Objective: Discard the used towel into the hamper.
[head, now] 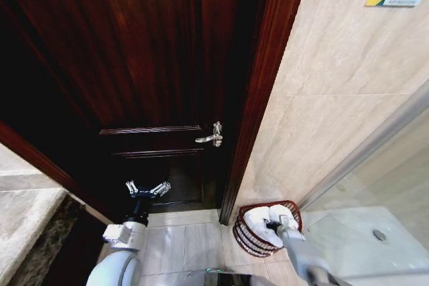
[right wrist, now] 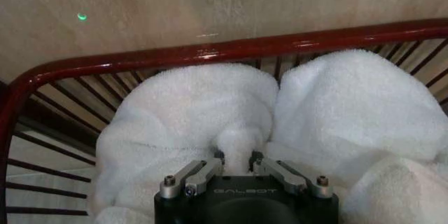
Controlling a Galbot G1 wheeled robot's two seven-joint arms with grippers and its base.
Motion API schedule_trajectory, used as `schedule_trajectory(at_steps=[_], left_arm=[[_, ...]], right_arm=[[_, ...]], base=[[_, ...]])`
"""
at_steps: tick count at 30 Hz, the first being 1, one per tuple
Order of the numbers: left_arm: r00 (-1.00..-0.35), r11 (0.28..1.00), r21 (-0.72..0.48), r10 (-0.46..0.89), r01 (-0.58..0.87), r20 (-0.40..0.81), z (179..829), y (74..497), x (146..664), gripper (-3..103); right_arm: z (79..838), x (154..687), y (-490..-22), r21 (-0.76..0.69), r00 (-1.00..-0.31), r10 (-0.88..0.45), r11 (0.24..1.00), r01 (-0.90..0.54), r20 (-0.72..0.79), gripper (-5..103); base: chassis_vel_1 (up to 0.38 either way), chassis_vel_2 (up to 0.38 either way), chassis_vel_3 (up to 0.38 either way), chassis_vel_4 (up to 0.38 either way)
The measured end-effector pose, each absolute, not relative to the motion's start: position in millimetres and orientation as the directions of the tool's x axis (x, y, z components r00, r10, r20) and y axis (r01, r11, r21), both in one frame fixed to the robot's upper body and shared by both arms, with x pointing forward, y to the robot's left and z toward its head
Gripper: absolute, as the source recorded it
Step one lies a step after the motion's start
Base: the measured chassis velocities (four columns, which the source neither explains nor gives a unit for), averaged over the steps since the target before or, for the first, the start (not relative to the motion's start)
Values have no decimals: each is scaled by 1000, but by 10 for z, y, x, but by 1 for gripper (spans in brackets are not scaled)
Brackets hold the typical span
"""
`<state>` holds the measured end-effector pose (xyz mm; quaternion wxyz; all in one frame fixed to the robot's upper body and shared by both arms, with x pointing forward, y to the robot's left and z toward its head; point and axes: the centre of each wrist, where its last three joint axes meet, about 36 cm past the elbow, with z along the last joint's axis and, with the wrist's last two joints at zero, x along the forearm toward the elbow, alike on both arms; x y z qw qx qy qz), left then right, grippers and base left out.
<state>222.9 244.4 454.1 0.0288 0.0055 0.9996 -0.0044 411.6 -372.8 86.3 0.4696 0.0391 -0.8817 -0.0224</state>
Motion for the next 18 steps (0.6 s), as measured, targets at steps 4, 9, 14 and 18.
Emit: schedule_trajectory(at_steps=[4,9,14,18], left_arm=[[-998,1000,-8,11,11,-58,4541,2444,2229,100],[-998,1000,-9,11,11,-57,4541,2444,2229,100],[-998,1000,-8,11,11,-58,4541,2444,2228,100],[-998,1000,-8,11,11,-57,4541,2444,2228,100]], right_arm=[[861,4135,-3738,86,-539,-97,995,-45,837,13],[831,4097,-3724,90,-519,-99,995,-41,849,13],[834,4065,-3708,104,-519,-101,994,-24,849,16],[914,4076,-3808,104,-539,-95,995,-15,837,27]], base=[[0,0,0,0],[0,0,0,0],[0,0,0,0],[0,0,0,0]])
